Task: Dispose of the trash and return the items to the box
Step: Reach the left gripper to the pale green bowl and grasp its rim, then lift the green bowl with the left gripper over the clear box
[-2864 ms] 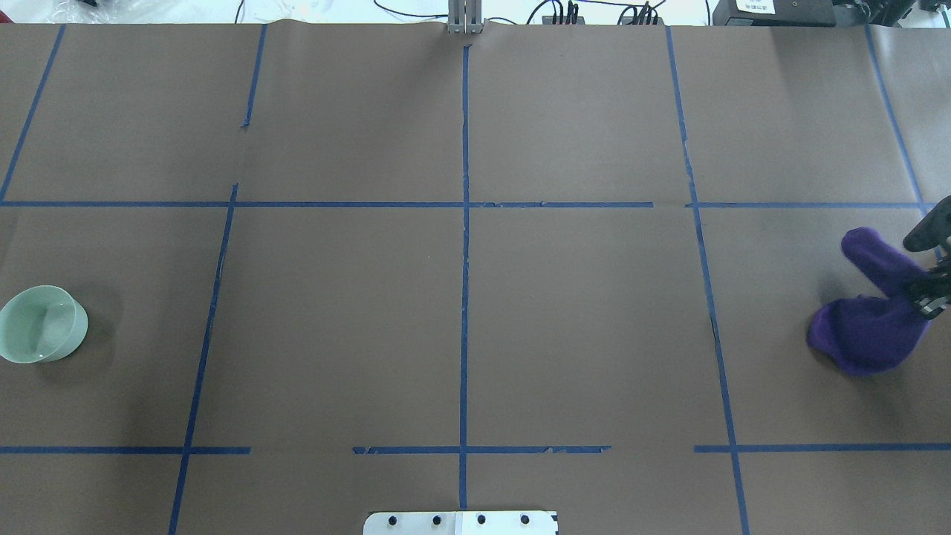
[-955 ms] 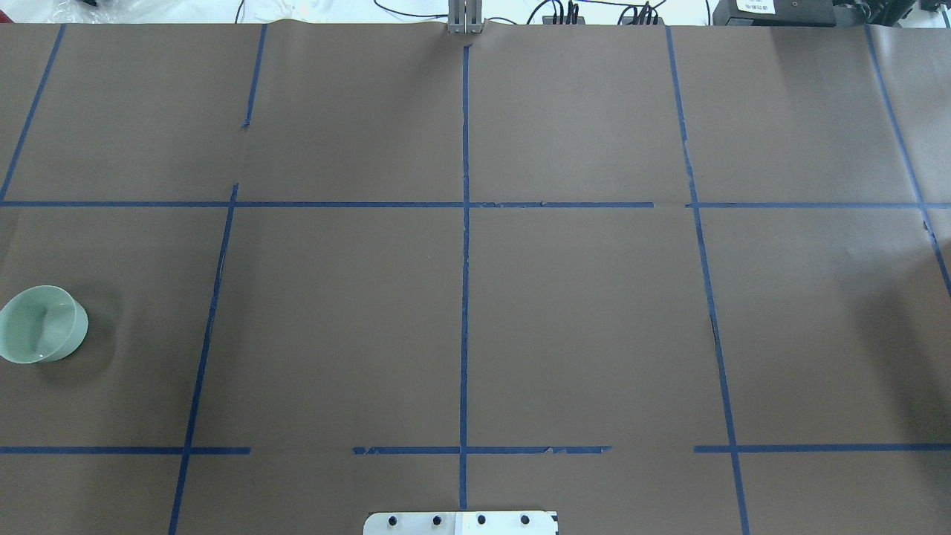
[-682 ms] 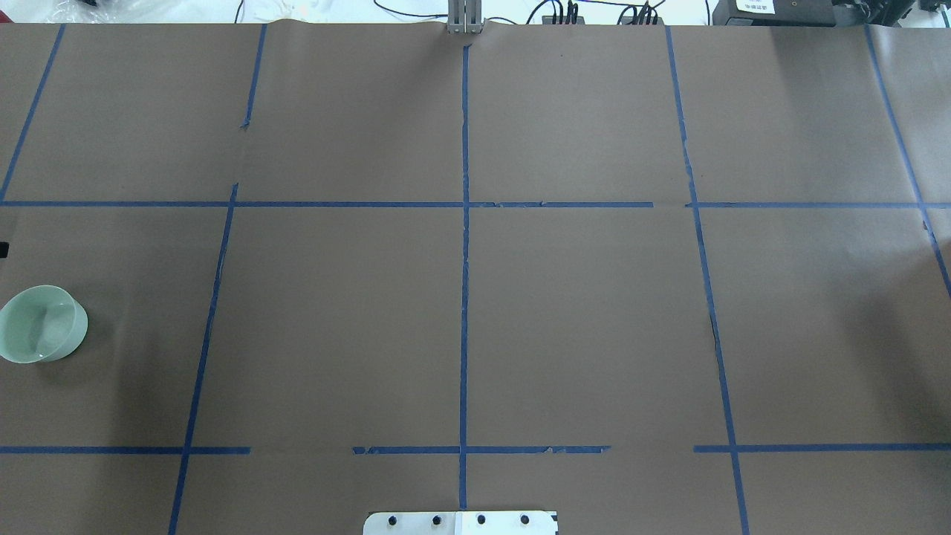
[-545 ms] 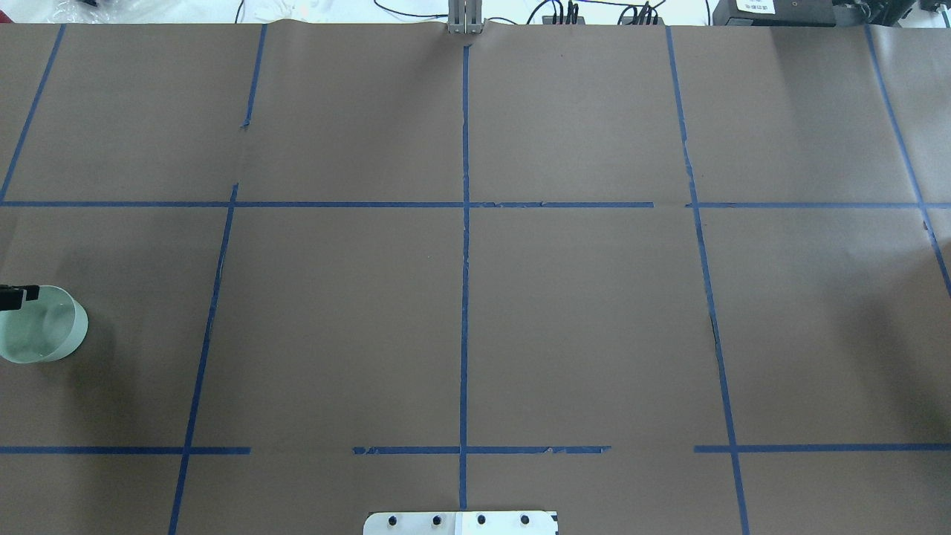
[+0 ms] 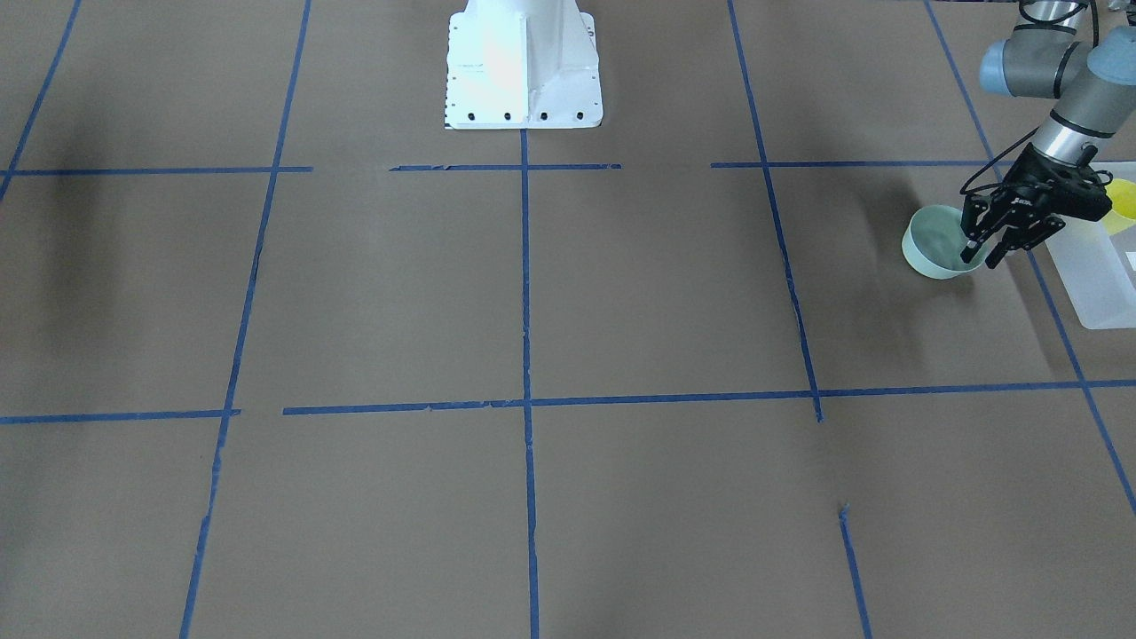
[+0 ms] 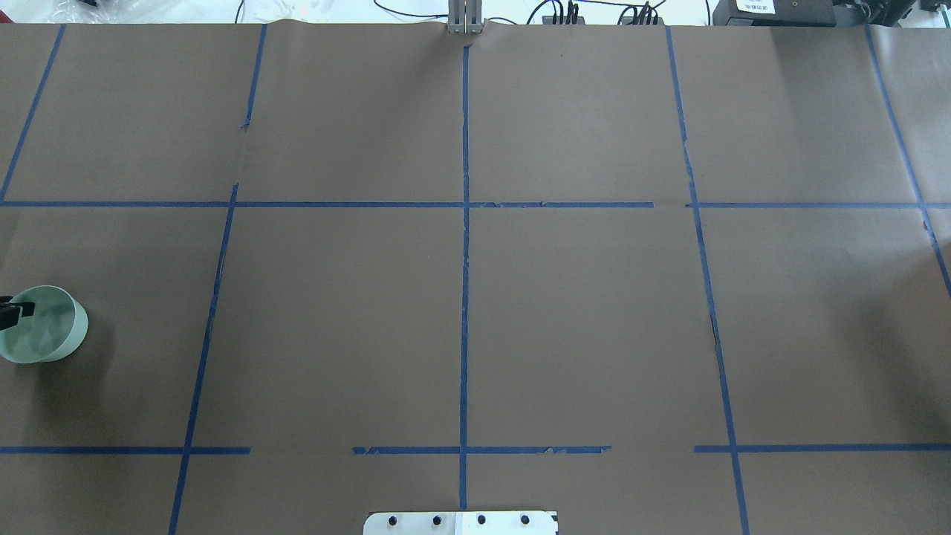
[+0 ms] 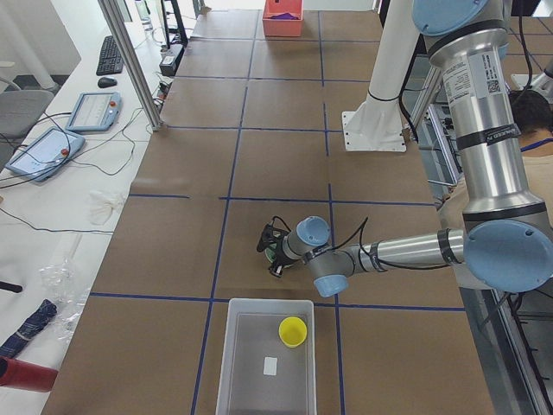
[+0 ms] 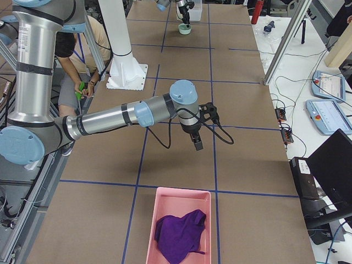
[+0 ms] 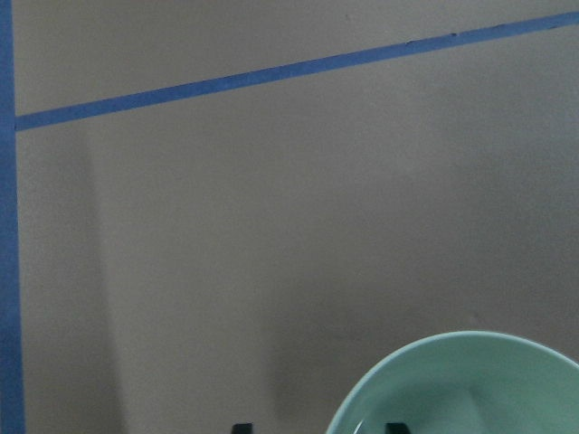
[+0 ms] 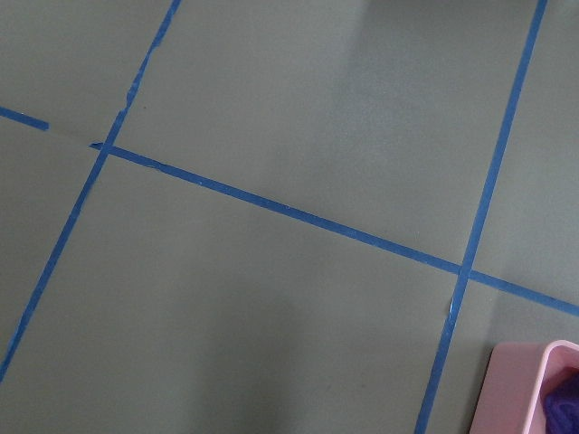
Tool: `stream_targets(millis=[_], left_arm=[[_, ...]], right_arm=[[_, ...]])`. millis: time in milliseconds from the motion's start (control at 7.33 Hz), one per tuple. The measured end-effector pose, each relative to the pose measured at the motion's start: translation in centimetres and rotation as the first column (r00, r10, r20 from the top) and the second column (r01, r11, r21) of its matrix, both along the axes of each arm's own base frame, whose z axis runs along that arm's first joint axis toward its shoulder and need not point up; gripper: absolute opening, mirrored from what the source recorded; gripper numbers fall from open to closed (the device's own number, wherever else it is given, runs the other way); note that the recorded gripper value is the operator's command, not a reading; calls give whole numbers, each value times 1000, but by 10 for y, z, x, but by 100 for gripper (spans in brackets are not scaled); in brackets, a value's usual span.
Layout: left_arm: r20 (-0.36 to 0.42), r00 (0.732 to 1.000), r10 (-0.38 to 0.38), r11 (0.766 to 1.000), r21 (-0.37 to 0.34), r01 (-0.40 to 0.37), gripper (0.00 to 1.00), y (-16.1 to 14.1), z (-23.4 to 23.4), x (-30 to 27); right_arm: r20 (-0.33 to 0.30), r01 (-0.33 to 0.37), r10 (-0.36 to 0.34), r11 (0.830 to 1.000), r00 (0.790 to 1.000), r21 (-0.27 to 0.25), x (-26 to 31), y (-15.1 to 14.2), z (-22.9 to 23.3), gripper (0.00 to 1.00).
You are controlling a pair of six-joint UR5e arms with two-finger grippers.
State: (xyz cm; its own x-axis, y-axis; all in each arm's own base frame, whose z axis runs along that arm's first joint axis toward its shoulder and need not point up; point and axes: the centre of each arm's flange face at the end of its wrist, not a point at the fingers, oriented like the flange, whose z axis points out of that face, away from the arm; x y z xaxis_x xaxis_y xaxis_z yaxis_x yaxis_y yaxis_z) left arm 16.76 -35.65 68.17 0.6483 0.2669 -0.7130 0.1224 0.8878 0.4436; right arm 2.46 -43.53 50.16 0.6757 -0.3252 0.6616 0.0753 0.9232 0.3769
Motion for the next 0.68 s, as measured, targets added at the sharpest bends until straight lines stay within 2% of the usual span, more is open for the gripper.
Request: stream_targets(millis=[273,545,682], left_arm=[[-46,998,42,999,9,-42,0,3,-13,2],[-140,976,166,986,27,-164,0,12,-44,-7],[-165,965,203,979,52,-197,0,11,-53,-28]], right_arm=[[-1,1,-1,1000,1000,1,0,0,1,100],[-1,1,-1,1000,1000,1,0,0,1,100],[-1,1,-1,1000,1000,0,0,0,1,100]])
